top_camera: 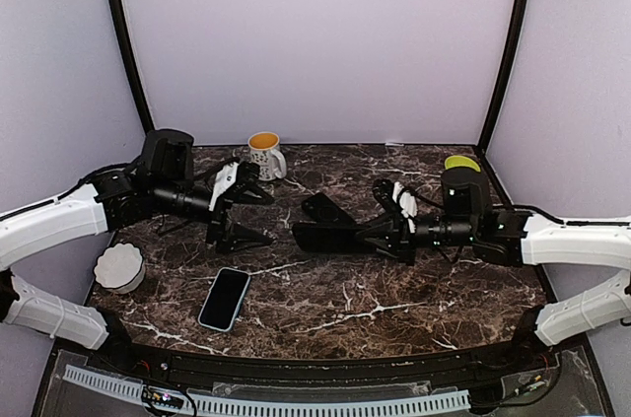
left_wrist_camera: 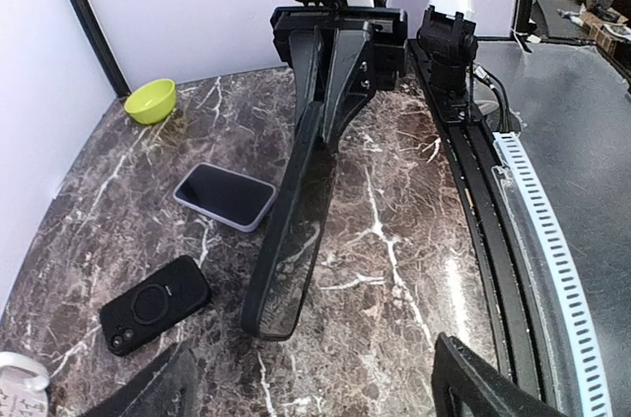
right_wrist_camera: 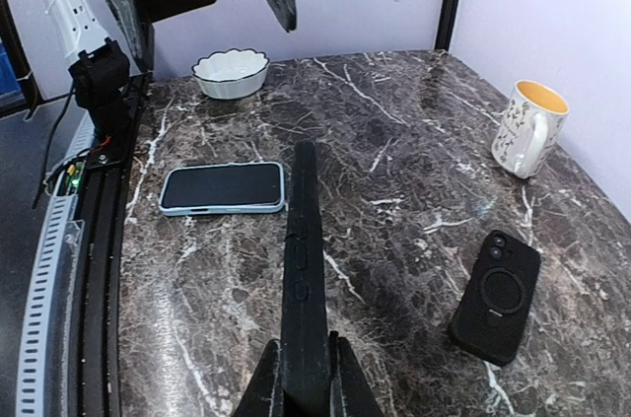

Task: Take the phone out of the phone case
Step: Pass from the left arm to the right, then remove the top left corner of the phone from the phone case.

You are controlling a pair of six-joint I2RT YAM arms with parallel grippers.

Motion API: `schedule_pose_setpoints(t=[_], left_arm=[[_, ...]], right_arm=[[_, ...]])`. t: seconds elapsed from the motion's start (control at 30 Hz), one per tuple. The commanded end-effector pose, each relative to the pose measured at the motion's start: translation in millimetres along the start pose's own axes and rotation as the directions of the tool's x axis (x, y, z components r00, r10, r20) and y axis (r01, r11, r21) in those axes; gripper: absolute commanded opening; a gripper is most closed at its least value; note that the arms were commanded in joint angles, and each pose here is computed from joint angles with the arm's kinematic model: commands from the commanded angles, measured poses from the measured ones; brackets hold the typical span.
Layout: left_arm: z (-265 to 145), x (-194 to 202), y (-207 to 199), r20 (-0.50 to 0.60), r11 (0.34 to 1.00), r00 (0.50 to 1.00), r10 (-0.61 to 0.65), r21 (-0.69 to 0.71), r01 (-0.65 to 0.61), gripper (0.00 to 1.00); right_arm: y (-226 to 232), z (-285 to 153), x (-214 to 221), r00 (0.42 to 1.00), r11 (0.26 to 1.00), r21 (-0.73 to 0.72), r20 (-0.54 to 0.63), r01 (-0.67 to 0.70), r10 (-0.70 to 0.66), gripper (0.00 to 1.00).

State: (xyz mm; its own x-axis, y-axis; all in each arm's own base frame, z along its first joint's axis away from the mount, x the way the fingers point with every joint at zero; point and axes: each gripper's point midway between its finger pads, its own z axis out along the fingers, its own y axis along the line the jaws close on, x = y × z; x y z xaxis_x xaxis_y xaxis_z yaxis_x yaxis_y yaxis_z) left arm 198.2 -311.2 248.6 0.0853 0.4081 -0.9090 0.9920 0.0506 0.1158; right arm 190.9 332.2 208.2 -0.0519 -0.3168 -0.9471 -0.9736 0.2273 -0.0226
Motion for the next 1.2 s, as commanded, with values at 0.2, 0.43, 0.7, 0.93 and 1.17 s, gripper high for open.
schedule_pose_setpoints(t=[0.2,0.43,0.7,0.93,1.17], left_arm=[[-10.3,9.4,-14.5,0.023,0.956,0.956,0.293,-0.028,-0.292,0.84],[-4.6,26.0,-22.7,0.016,0.934,0.934,0.357,0.012,-0.357,0.77],[-3.0,30.7,-20.9,0.035,0.907,0.907,0.42,-0.037,-0.419,0.65],[-4.0,32.0,-22.4,0.039,0.907,0.907,0.42,-0.039,-0.418,0.65],[-4.6,37.4,-40.2,0.082,0.896,0.894,0.441,0.026,-0.444,0.5]], right_arm=[[-28.5,13.2,-32.5,0.993,0.986,0.158,0.091,0.057,-0.072,0.0],[-15.6,6.7,-56.2,0.97,0.993,0.104,0.23,0.05,-0.073,0.0],[4.5,3.7,-54.8,0.949,0.952,0.164,0.137,0.26,-0.283,0.0],[36.2,-5.1,-38.5,0.829,0.841,0.098,0.137,0.533,-0.542,0.0],[52.1,-2.0,-37.6,0.763,0.772,0.004,0.154,0.635,-0.628,0.0]])
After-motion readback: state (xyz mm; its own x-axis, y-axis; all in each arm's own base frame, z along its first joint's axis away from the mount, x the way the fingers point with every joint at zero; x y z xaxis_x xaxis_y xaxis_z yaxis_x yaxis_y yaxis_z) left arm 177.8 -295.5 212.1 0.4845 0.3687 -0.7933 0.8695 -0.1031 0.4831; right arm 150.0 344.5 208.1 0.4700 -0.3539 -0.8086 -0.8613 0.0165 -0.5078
